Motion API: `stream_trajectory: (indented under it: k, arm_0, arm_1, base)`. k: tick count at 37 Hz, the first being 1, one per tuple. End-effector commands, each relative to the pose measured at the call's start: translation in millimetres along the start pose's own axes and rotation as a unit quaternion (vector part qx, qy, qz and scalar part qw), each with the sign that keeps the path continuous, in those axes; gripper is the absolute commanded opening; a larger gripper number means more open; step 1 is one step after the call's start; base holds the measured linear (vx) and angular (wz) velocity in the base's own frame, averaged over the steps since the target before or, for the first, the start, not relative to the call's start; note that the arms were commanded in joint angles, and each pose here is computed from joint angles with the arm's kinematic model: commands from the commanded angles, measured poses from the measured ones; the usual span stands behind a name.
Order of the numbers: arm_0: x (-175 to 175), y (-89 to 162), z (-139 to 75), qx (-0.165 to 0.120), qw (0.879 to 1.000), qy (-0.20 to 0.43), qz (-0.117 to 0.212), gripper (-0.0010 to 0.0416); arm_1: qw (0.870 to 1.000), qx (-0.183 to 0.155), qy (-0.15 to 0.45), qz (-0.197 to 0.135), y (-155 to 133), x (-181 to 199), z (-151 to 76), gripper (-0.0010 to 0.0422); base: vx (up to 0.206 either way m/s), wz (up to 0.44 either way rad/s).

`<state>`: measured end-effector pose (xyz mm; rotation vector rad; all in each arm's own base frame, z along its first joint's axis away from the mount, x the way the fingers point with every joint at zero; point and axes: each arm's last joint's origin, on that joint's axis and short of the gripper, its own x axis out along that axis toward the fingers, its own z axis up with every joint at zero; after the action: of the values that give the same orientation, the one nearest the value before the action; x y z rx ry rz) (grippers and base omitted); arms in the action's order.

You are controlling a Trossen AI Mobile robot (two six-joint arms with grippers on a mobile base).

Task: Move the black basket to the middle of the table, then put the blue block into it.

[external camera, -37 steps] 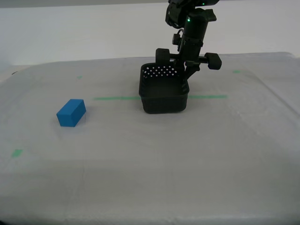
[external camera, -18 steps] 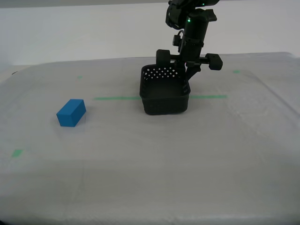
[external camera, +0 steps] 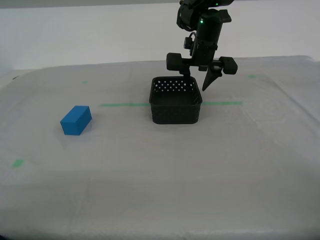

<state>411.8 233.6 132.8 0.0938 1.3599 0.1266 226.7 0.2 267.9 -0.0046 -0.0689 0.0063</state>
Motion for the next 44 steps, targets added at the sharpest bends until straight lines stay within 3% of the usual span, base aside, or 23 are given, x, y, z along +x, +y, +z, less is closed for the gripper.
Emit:
stream_trajectory:
  k: [1, 8, 14, 20, 23, 33, 44]
  arm_0:
    - [-0.7, 0.7, 0.2, -0.007, 1.0, -0.001, 0.001, 0.029]
    - [-0.7, 0.7, 0.2, -0.014, 1.0, -0.001, 0.001, 0.041]
    - [-1.3, 0.7, -0.2, -0.022, 1.0, 0.002, 0.004, 0.0373]
    - [-1.8, 0.5, -0.4, -0.03, 1.0, 0.003, 0.003, 0.0408]
    - [-3.8, 0.7, -0.1, -0.031, 1.0, 0.001, 0.004, 0.0391]
    - [-24.8, 1.1, 0.4, -0.032, 0.999, -0.012, -0.001, 0.0401]
    - [-56.8, -5.2, -0.8, -0.056, 0.998, -0.015, -0.01, 0.0402]
  arm_1:
    - [1.0, 0.001, -0.003, 0.0, -0.1, 0.0, 0.8, 0.0]
    - [1.0, 0.001, -0.003, 0.0, 0.0, 0.0, 0.9, 0.0]
    - [1.0, 0.001, -0.003, 0.0, 0.0, 0.0, 0.9, 0.0]
    - [1.0, 0.001, -0.003, 0.0, -0.1, 0.0, 0.9, 0.0]
    - [1.0, 0.001, -0.003, 0.0, 0.0, 0.0, 0.8, 0.0]
    - [1.0, 0.001, -0.003, 0.0, -0.1, 0.0, 0.7, 0.0]
    - [1.0, 0.001, -0.003, 0.0, -0.1, 0.0, 0.9, 0.0]
  base:
    - [0.0, 0.0]
    - [0.0, 0.0]
    - [0.0, 0.0]
    - [0.0, 0.0]
    - [0.0, 0.0]
    - [0.0, 0.0]
    - [0.0, 0.0]
